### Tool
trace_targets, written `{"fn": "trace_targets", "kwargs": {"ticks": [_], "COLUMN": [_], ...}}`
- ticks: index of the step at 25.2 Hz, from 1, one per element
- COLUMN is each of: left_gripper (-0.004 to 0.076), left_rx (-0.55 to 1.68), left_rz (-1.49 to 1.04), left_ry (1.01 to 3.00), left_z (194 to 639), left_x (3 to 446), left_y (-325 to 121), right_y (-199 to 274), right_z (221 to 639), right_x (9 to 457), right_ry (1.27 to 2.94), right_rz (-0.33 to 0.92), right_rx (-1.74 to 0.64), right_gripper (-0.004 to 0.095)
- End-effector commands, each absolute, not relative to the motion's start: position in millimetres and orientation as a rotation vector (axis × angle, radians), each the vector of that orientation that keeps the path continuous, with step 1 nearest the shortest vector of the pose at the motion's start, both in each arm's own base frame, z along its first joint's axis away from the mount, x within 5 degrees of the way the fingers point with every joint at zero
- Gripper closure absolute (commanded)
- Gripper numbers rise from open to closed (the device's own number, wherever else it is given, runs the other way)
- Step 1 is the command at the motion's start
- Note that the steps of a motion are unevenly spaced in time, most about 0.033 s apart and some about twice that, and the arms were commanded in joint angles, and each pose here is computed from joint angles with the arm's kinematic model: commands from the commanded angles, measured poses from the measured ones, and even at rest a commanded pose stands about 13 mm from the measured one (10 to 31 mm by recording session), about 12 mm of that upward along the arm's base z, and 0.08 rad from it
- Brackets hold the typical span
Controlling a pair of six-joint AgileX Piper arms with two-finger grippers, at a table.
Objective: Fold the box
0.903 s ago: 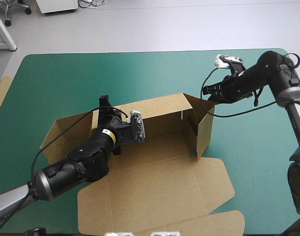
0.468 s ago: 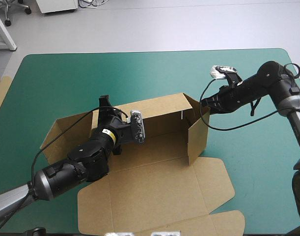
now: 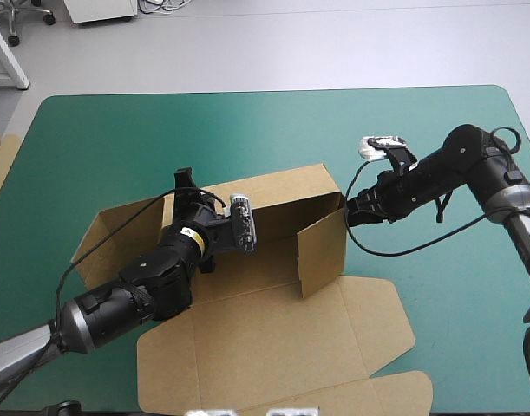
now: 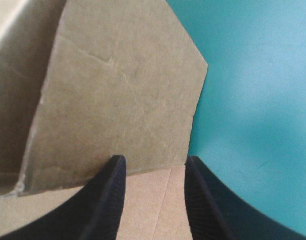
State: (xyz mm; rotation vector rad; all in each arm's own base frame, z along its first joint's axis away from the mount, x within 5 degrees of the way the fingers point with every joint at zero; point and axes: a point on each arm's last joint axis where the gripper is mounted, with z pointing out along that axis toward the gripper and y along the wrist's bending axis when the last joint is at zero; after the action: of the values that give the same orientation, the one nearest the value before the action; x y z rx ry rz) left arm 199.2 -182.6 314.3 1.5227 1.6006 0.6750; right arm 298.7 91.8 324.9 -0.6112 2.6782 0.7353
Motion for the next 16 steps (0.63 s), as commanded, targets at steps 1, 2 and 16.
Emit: {"fn": "trace_targets", "kwargs": {"ticks": [1, 2, 16], "left_gripper": [0.0734, 0.0734, 0.0734], "left_rx": [1.497, 1.497, 1.499], "left_rz": [0.519, 0.519, 0.523], "left_ry": [1.638, 1.638, 1.639], "left_z": [313.2, 313.2, 313.2], "left_x": [192.1, 192.1, 192.1], "left_y": [-191.2, -191.2, -190.9], "right_y": [99.9, 102.1, 120.9], "right_z": [342.0, 341.5, 350.1], "right_x": [285.6, 284.7, 268.2], "right_ry": [2.603, 2.599, 2.526], "right_rz": [0.767, 0.770, 0.691], "right_rx": [-0.694, -0.713, -0.884], "right_gripper": [0.0479, 0.0467, 0.0429]}}
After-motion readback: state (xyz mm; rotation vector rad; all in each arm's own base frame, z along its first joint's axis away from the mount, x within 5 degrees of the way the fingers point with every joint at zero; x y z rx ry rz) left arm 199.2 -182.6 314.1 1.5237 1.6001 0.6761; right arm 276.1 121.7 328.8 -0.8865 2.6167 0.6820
